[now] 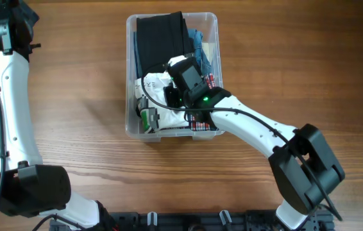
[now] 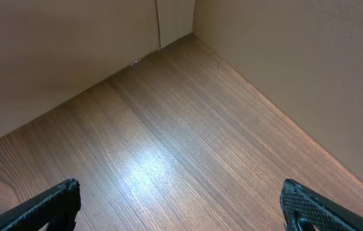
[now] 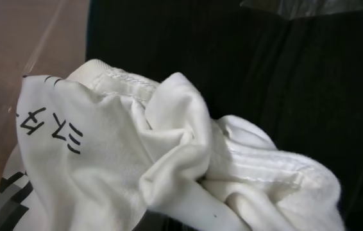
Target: Pack container
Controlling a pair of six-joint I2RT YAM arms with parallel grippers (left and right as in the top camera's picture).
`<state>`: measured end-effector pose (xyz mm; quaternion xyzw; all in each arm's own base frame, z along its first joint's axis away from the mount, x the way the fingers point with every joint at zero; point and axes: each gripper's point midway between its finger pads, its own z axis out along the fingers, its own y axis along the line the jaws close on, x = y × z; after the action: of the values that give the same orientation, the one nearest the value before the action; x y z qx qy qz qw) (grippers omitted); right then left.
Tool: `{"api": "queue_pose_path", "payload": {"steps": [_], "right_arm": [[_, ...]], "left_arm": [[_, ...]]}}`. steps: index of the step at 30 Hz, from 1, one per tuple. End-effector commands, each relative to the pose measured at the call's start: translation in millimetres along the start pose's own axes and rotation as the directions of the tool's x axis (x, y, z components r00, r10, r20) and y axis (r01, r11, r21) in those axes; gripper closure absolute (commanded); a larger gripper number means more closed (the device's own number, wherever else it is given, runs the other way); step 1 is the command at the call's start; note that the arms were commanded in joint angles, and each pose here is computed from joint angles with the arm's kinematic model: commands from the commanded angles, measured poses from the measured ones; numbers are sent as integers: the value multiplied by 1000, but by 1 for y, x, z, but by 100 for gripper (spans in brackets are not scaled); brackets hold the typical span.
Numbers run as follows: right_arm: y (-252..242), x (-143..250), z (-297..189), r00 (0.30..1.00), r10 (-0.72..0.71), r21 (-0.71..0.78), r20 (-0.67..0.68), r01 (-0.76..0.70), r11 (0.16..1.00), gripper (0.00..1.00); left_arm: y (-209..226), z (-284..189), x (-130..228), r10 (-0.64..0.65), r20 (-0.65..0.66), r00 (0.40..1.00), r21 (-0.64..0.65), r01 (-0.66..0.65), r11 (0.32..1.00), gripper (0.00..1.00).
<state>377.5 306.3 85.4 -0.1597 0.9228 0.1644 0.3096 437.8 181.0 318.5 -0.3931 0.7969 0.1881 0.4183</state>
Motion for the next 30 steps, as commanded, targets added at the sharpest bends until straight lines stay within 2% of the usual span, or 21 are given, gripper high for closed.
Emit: {"api": "queue_pose_path", "payload": {"steps": [1,4,8,12,16,19,25,30], "right_arm": [[3,-11,-28,1000,4,-25,29,-3,1000,96],[19,-60,-86,979,-20,-77,204,36,996,96],[32,-106,-162,909,-35,-115,415,91,989,96],[29,-135,-204,821,-107,-39,560,155,987,96],[-4,-147,-202,798,-130,112,588,78,991,96],[-26,-151,-185,811,-120,145,573,44,988,96],[-56,-158,-128,835,-96,71,542,68,995,96],[-62,-164,-97,821,-108,2,561,129,992,96]], "left_arm": [[4,3,-1,11,5,1000,-20,-10,1000,0],[4,3,-1,11,5,1000,-20,-10,1000,0],[4,3,-1,11,5,1000,-20,-10,1000,0],[4,3,-1,11,5,1000,-20,-10,1000,0],[4,3,-1,11,5,1000,-20,-10,1000,0],[4,3,-1,11,5,1000,-20,-10,1000,0],[4,3,-1,11,5,1000,-20,-10,1000,0],[4,3,-1,11,5,1000,-20,-10,1000,0]]}}
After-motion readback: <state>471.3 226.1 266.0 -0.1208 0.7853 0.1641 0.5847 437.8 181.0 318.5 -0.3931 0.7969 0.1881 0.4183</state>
